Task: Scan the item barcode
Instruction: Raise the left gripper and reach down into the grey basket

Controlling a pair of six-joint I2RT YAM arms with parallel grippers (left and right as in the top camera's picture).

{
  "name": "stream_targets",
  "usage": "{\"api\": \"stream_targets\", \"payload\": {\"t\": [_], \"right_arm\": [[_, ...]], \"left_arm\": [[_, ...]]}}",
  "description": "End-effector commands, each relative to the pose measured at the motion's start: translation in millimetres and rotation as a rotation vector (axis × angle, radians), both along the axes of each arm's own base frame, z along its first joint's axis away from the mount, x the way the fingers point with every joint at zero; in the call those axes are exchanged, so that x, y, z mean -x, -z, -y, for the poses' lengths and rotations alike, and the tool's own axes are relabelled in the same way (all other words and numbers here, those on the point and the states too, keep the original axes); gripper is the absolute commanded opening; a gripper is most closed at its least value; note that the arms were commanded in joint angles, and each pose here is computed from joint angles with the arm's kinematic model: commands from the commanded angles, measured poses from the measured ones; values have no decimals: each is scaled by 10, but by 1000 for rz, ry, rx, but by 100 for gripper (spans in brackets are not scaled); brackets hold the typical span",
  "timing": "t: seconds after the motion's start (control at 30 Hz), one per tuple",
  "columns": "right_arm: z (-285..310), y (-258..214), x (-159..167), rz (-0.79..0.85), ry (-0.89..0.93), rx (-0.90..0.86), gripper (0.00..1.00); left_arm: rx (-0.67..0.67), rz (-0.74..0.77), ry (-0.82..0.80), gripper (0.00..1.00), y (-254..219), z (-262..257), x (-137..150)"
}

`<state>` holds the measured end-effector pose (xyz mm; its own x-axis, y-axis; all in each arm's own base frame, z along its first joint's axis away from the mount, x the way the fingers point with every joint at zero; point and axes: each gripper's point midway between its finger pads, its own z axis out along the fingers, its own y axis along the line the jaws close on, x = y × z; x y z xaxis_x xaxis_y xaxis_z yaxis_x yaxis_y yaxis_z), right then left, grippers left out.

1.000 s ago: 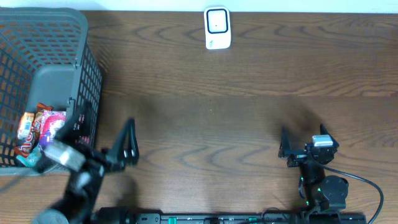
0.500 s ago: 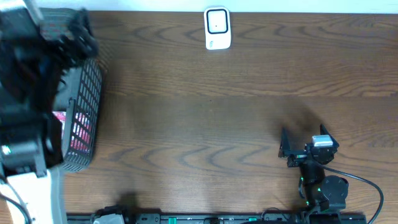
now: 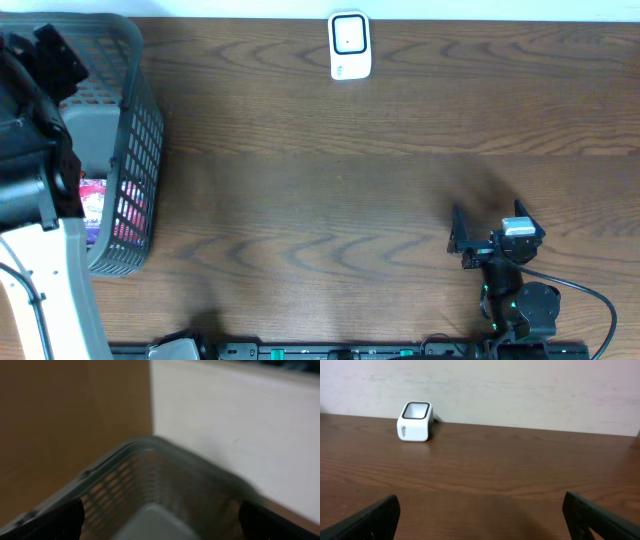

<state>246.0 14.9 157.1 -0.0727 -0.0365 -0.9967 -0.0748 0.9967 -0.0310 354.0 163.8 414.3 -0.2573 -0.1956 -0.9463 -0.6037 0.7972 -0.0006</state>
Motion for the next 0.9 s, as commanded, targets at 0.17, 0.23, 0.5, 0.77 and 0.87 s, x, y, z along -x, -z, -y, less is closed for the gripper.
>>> {"api": "stream_targets", "payload": {"t": [0.17, 0.23, 0.5, 0.77, 0.87], "right_arm": [[-20, 3, 4, 1, -8, 8, 99], [-20, 3, 4, 1, -8, 8, 99], [-20, 3, 4, 1, -8, 8, 99], [-20, 3, 4, 1, -8, 8, 99], [-20, 3, 4, 1, -8, 8, 99]], "left_arm": [[11, -243, -187, 98, 601, -620, 145], [28, -290, -188, 98, 771, -636, 143], [134, -548, -174, 98, 1562, -660, 192], [229, -719, -234, 98, 2088, -871, 382], [266, -682, -236, 98, 2097, -847, 347]]}}
